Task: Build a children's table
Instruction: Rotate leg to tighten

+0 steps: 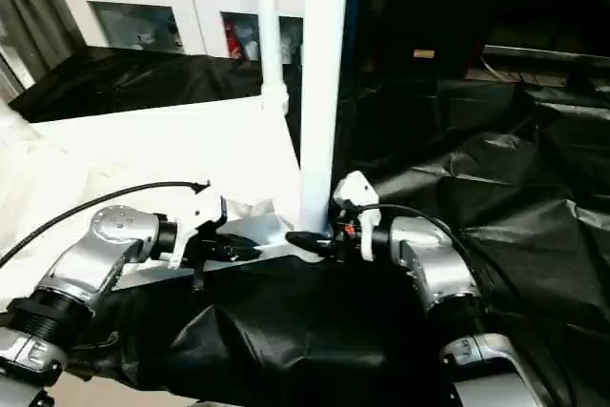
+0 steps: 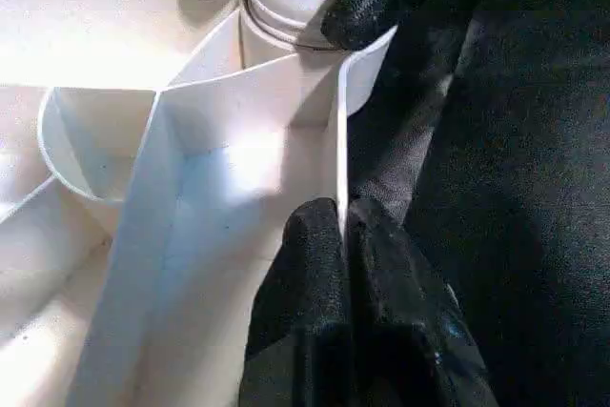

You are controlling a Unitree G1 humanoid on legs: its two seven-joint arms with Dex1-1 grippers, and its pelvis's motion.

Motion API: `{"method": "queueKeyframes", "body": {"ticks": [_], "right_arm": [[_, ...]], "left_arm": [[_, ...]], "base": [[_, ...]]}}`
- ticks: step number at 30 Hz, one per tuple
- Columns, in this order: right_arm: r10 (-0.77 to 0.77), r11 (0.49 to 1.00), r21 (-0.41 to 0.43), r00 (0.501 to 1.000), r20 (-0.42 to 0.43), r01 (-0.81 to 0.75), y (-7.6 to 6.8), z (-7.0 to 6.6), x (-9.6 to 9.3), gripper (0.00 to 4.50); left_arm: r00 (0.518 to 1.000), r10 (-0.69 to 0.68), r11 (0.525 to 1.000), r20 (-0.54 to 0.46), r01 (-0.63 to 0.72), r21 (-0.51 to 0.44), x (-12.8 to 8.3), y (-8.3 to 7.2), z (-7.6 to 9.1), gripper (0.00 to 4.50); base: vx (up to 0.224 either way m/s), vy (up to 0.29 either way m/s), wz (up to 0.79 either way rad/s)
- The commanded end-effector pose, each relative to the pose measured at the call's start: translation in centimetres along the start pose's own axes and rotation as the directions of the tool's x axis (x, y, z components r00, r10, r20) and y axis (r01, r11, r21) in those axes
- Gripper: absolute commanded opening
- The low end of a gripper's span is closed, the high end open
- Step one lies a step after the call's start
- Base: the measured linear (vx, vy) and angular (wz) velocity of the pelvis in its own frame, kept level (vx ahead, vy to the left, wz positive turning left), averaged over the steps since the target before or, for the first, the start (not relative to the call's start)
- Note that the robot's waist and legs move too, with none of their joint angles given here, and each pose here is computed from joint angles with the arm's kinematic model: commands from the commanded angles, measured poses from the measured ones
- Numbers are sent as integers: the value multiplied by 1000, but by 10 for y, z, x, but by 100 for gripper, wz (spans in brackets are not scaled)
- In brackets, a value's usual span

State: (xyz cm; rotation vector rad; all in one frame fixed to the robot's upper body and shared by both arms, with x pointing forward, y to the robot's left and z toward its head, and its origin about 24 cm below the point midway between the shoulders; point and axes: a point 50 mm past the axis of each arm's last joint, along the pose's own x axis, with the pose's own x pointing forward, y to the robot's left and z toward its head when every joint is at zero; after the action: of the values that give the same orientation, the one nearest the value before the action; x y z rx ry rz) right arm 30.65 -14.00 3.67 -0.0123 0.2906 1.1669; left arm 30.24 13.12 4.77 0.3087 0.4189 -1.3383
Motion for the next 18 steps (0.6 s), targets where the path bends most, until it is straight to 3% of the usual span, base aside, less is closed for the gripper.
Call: {"method": "queueKeyframes", "body": {"ticks": [1, 9, 12, 17, 18], "right_arm": [[41, 998, 54, 999, -9, -40, 11, -11, 8, 264], [-80, 990, 117, 996, 23, 77, 14, -22, 20, 259], [-295, 941, 173, 955, 8, 290, 7, -28, 39, 258], [-431, 880, 212, 902, -21, 425, 6, -30, 56, 258], [-495, 838, 244, 868, -33, 488, 7, -28, 67, 258]], "left_arm": [[1000, 20, 1000, 24, -20, -1, 7, 1, 4, 0], [979, 201, 980, 16, -201, -16, 22, 18, 11, 0], [940, 338, 940, 39, -336, -58, 37, 29, 26, 0], [914, 403, 913, 49, -399, -80, 48, 34, 36, 0], [906, 419, 906, 55, -414, -90, 56, 35, 41, 0]], "base": [[0, 0, 0], [0, 0, 0], [0, 0, 0], [0, 0, 0], [0, 0, 0]]}}
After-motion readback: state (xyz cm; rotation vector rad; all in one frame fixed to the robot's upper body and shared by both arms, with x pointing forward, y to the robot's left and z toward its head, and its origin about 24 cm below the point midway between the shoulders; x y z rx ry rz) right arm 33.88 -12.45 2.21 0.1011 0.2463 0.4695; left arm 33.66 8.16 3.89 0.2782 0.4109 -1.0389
